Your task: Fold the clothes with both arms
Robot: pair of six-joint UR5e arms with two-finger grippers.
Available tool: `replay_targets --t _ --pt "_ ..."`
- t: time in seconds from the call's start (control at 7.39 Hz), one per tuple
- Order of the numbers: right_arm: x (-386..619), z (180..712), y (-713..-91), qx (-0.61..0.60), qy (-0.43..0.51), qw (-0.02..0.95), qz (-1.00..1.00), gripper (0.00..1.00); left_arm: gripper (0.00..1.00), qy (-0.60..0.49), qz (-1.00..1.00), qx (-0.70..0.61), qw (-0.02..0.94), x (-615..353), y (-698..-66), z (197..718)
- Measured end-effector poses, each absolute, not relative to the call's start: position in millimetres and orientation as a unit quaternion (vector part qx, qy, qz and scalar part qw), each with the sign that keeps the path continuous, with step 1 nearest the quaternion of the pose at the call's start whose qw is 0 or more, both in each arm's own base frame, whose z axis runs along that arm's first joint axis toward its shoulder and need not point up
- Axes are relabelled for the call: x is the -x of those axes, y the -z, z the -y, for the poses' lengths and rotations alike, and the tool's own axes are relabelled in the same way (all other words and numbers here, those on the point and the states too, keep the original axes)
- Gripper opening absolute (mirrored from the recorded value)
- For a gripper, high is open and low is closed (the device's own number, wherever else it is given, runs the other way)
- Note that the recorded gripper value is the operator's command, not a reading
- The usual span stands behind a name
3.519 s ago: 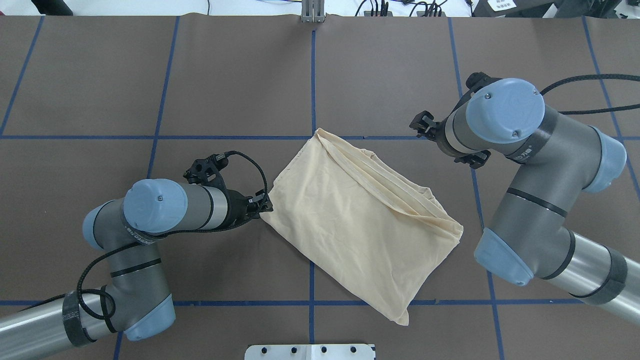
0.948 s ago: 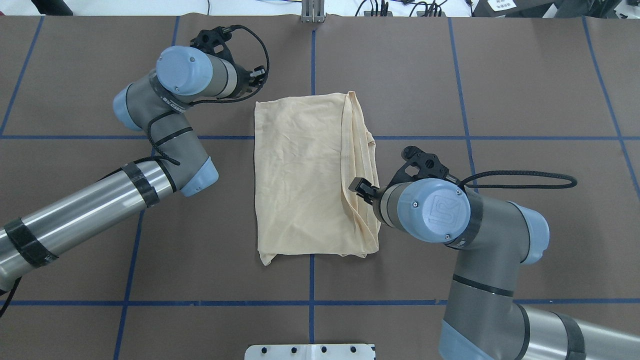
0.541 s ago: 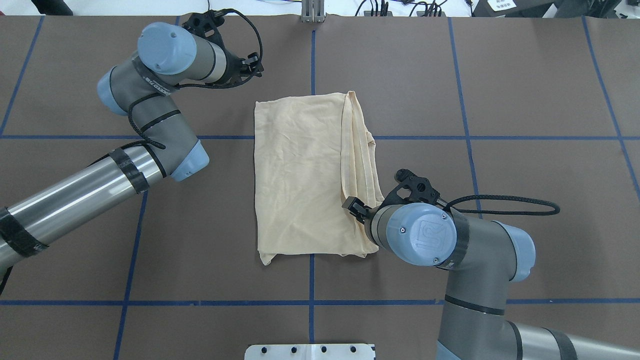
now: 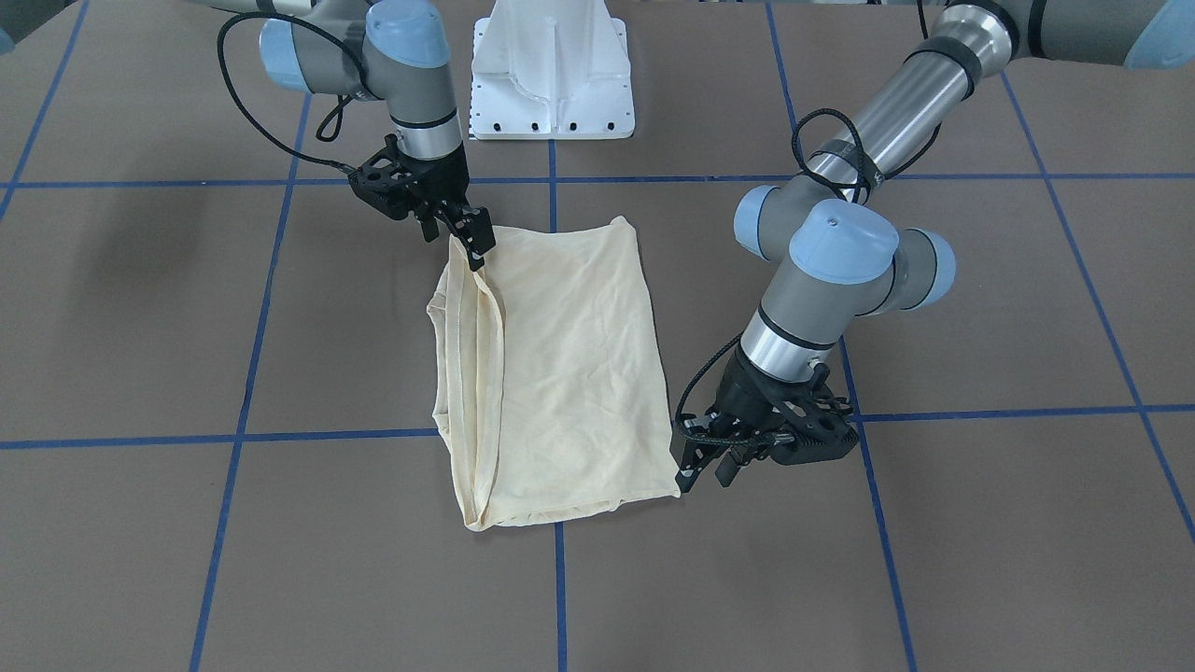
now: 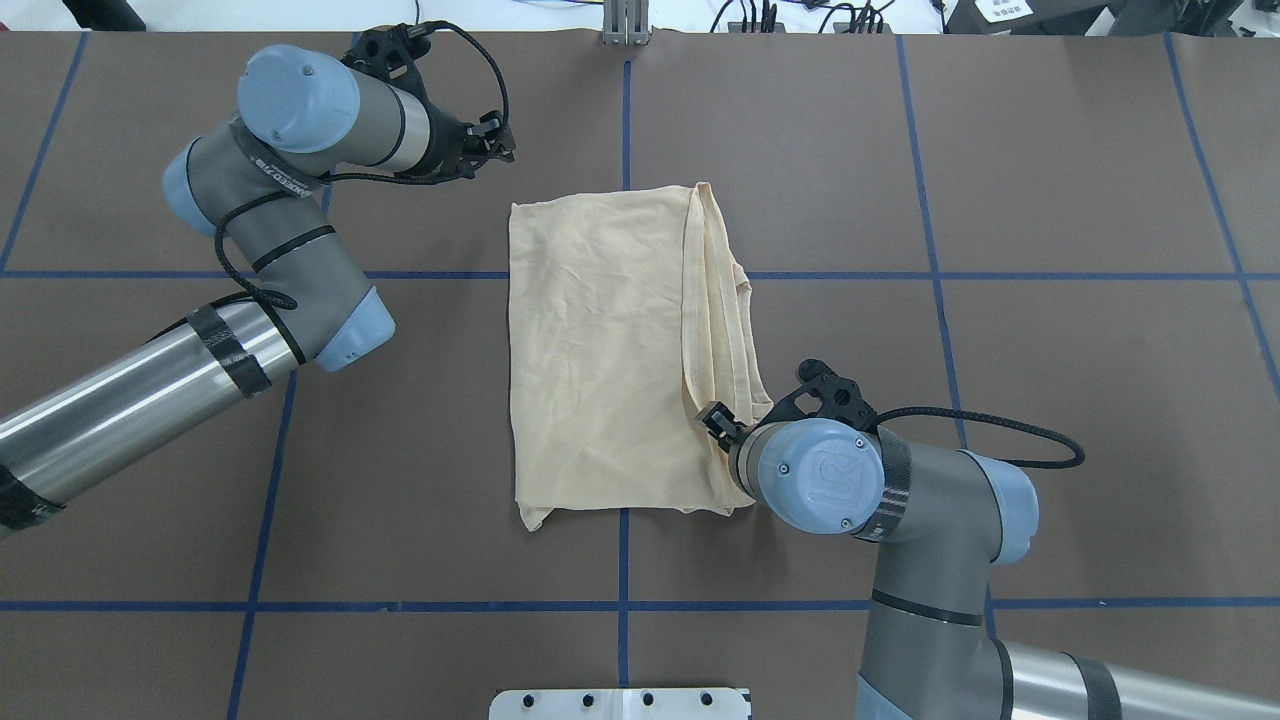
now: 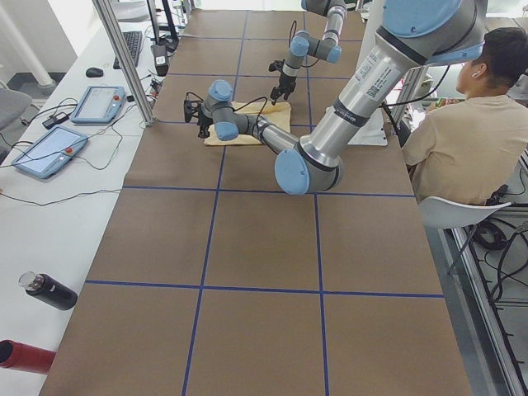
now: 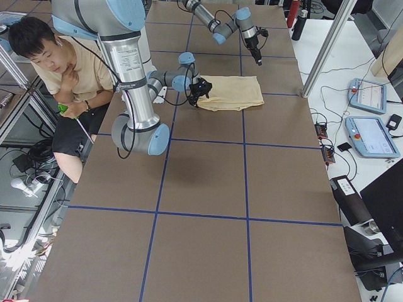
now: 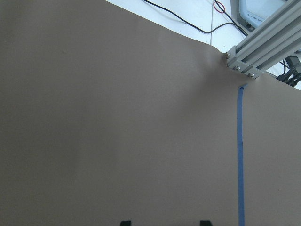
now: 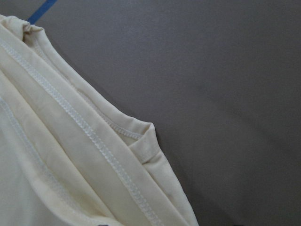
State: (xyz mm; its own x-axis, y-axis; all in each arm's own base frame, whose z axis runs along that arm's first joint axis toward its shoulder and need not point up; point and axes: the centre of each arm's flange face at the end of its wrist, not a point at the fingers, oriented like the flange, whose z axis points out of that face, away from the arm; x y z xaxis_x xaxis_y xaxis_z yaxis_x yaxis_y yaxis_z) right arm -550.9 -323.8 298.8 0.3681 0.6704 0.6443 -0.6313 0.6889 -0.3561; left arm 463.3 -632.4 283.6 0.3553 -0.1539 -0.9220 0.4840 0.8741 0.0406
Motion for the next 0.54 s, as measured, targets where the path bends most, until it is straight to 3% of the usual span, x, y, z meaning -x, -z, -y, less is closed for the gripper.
replay_targets --t 0.14,0.41,0.54 --pt "552.8 325.4 -300.0 0.025 -0.396 0.825 0.403 0.47 0.60 0.198 -0.532 -0.155 0.809 -463.1 -285.0 632.1" --pt "553.4 327.0 -304.6 0.025 -0.397 0.825 0.401 0.46 0.60 0.198 -0.532 -0.155 0.809 -463.0 -285.1 632.0" --pt "553.8 327.1 -306.6 0.025 -0.398 0.826 0.398 0.10 0.60 0.199 -0.532 -0.155 0.809 -462.9 -285.5 632.0"
